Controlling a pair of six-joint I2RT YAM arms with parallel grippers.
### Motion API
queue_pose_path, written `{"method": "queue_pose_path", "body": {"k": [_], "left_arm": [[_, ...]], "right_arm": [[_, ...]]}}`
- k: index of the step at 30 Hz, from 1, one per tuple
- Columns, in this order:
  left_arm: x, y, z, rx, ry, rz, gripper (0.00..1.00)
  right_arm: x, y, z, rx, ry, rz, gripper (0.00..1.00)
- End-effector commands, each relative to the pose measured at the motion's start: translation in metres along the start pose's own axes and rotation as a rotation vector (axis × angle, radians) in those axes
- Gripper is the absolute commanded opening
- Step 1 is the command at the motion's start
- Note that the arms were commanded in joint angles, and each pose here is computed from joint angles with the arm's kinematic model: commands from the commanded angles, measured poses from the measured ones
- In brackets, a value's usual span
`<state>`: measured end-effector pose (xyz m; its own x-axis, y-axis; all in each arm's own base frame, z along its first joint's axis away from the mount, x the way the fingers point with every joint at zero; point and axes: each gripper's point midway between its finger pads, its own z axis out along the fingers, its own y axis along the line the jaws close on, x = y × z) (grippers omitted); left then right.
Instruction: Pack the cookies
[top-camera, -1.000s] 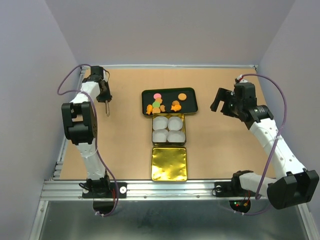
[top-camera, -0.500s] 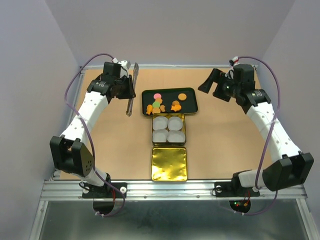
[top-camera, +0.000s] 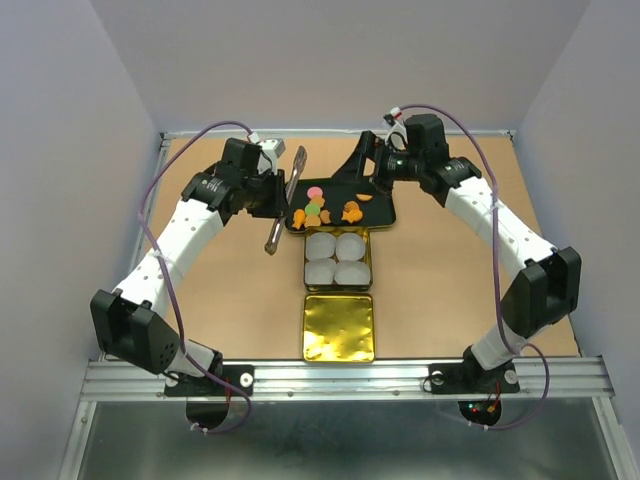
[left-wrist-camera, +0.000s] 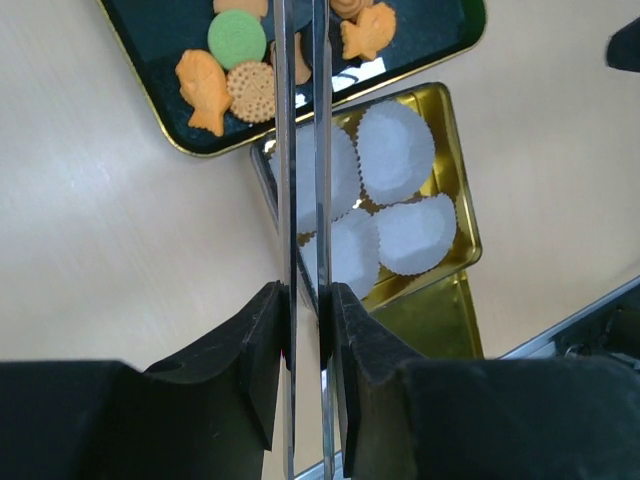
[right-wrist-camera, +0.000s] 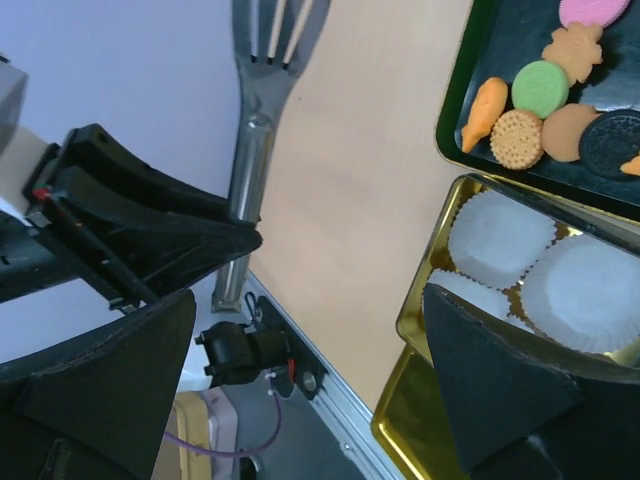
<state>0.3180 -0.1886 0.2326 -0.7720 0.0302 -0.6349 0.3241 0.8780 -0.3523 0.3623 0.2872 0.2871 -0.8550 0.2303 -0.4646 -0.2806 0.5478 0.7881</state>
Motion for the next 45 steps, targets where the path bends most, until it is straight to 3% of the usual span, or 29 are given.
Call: {"method": "queue_pose_path", "body": {"k": [1, 5, 6, 8, 14, 28, 38, 45], "left_arm": [[0.006, 0.014, -0.011, -0.103, 0.036, 0.005, 0.13], [0.026, 0.033, -0.012, -0.183, 0.097, 0.029, 0.14], [0.026, 0.032, -0.014, -0.171, 0.090, 0.043, 0.20], [0.029, 0.033, -0.014, -0.171, 0.087, 0.044, 0.23], [0.040, 0.035, 0.000, -0.163, 0.126, 0.021, 0.24], [0.083, 0.041, 0.028, -0.156, 0.255, 0.036, 0.35], [0.086, 0.047, 0.033, -0.183, 0.276, 0.041, 0.44], [0.089, 0.051, 0.037, -0.199, 0.292, 0.051, 0.45]], "right_arm": [[-0.029, 0.036, -0.022, -0.060, -0.129, -0.044, 1.00], [-0.013, 0.021, -0.033, -0.010, -0.144, -0.040, 1.00], [-0.010, 0.018, -0.036, 0.000, -0.148, -0.037, 1.00], [0.005, 0.010, -0.042, 0.019, -0.139, -0.022, 1.00], [0.023, -0.004, -0.051, 0.057, -0.134, 0.017, 1.00], [0.034, -0.016, -0.053, 0.099, -0.115, 0.032, 1.00], [0.037, -0.023, -0.051, 0.125, -0.105, 0.038, 1.00], [0.034, -0.025, -0.050, 0.138, -0.104, 0.036, 1.00]]}}
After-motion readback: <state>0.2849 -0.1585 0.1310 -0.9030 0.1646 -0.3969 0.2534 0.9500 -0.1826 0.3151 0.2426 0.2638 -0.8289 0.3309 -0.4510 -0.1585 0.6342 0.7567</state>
